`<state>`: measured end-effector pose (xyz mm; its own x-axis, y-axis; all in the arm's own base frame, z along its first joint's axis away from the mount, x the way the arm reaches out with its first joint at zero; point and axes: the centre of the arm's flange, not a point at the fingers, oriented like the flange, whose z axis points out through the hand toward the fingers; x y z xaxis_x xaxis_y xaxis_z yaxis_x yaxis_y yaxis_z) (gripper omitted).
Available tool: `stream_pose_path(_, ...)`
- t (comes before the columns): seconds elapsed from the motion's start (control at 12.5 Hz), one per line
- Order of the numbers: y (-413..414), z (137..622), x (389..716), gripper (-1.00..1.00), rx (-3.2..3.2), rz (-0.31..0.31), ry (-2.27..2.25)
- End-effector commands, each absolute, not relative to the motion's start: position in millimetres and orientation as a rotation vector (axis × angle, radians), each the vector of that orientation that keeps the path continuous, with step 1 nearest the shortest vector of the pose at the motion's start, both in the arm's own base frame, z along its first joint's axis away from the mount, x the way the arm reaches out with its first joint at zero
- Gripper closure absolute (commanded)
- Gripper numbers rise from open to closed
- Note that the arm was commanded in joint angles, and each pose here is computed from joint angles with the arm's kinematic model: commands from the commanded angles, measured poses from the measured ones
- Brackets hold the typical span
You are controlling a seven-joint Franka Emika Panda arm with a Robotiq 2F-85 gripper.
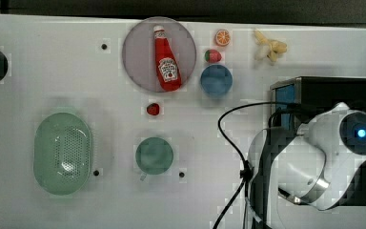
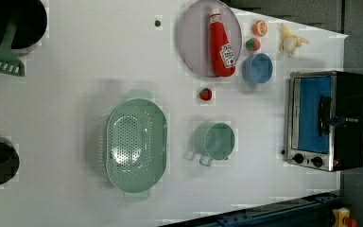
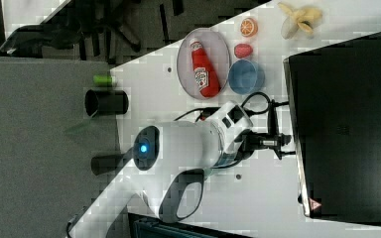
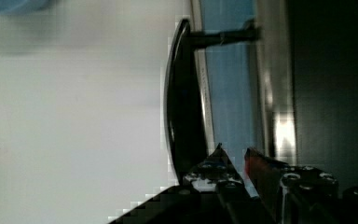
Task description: Flap open oven.
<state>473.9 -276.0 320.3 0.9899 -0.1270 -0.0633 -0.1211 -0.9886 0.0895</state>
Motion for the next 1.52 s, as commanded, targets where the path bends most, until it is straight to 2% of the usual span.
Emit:
stream_pose_path(0.08,-271,335,477,0.65,3.036,0.022,-0.105)
stream_pose_path(0.56,-265,316,477,0.65,3.017,0.039,-0.128)
stream_pose_path(1.12,-206,303,496,0.65,2.854,-0.053,-0.076)
stream_pose_path(1.52,-149,276,503,0.65,2.771,-0.108,0.001)
